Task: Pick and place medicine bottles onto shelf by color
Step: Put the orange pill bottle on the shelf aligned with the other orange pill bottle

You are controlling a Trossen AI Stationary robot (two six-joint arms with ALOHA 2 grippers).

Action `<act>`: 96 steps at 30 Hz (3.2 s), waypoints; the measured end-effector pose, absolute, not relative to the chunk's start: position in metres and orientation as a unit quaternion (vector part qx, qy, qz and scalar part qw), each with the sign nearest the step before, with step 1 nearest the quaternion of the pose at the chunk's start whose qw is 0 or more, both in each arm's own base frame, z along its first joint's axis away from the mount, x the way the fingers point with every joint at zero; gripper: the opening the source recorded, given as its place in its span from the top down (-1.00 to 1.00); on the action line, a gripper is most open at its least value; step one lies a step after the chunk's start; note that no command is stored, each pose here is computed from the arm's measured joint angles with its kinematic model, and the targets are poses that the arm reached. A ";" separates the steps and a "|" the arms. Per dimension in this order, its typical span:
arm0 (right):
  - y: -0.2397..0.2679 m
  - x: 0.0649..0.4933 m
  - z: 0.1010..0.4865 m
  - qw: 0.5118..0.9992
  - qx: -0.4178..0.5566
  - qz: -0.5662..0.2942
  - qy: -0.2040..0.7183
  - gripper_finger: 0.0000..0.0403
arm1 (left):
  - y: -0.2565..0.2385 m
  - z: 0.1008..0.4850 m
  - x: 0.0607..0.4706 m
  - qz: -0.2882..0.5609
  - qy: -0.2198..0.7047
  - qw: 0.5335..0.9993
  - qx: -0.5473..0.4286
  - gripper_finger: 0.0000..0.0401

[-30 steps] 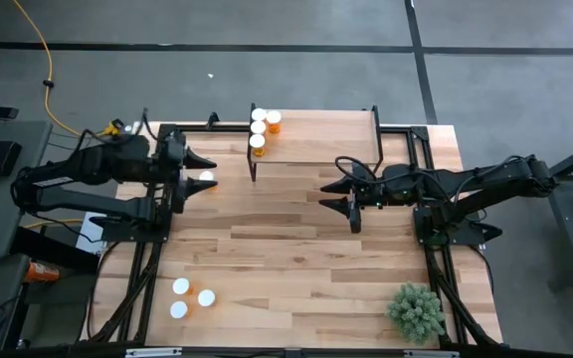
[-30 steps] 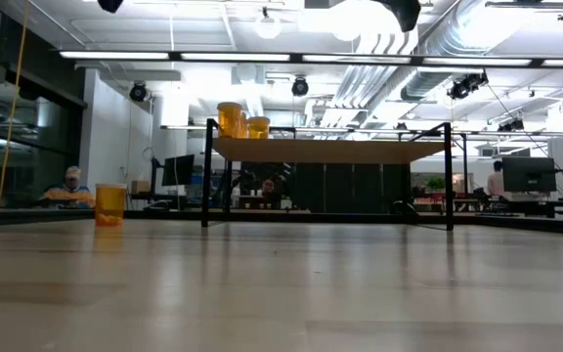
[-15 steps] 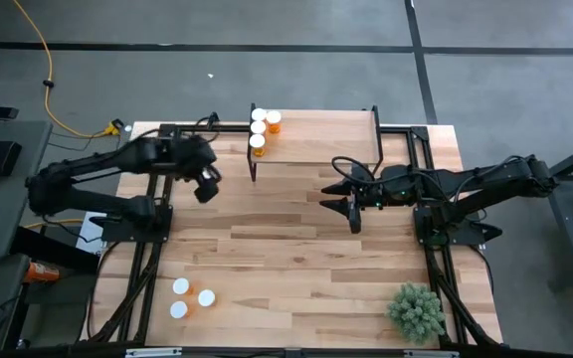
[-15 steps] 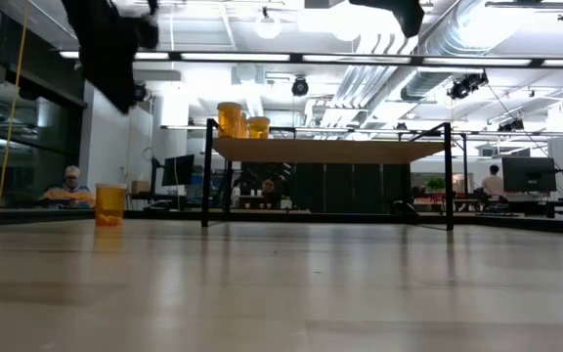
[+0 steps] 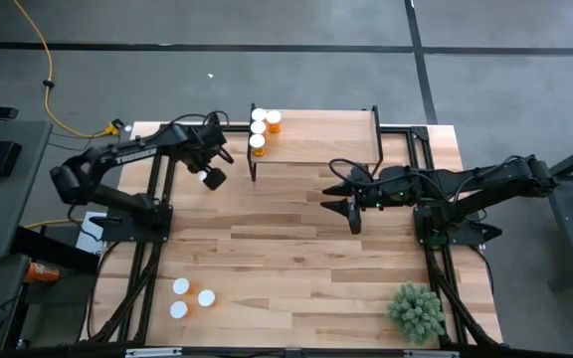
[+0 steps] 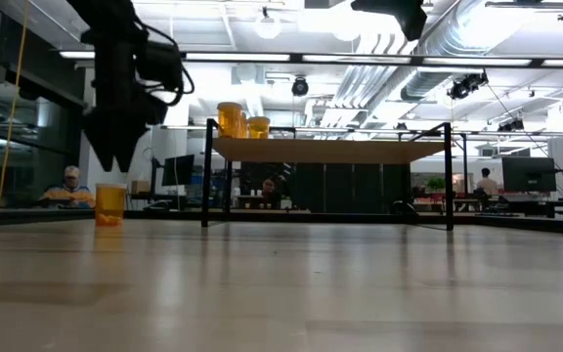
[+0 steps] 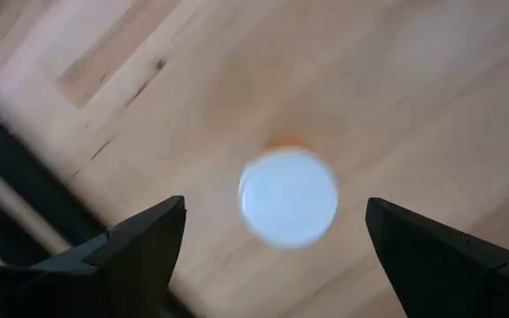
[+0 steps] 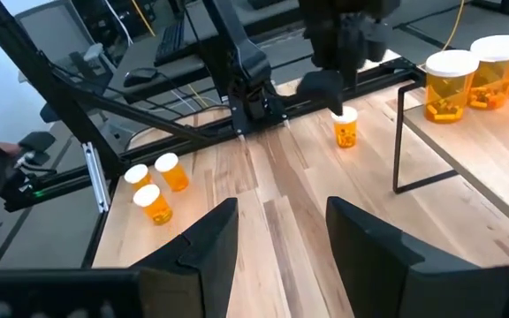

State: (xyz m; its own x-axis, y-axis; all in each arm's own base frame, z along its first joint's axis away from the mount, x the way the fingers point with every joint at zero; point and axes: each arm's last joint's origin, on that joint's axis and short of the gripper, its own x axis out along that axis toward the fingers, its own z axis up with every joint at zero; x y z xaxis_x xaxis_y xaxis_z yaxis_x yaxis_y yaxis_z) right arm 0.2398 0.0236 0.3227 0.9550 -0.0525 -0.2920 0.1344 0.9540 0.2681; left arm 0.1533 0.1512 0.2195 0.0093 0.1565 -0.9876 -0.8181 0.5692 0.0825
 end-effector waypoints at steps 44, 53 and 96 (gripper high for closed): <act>0.023 0.239 0.321 0.976 0.142 -0.063 0.151 0.19 | 0.171 0.180 0.163 0.351 0.635 0.602 -0.333 0.00; 0.023 0.239 0.321 0.976 0.142 -0.063 0.151 0.19 | 0.169 0.195 0.162 0.333 0.640 0.605 -0.337 -0.01; 0.023 0.238 0.318 0.974 0.135 -0.065 0.167 0.19 | 0.145 0.397 0.341 0.219 0.518 0.823 -0.077 -0.02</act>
State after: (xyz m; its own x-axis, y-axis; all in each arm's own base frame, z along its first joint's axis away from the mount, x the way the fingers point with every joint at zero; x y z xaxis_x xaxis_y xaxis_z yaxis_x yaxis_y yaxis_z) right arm 0.2380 0.0226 0.3176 0.9354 -0.0822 -0.3440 0.1729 0.9547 0.2420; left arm 0.3411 0.1451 0.3971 0.3671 0.2813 -0.8866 -0.4404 0.8921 0.1006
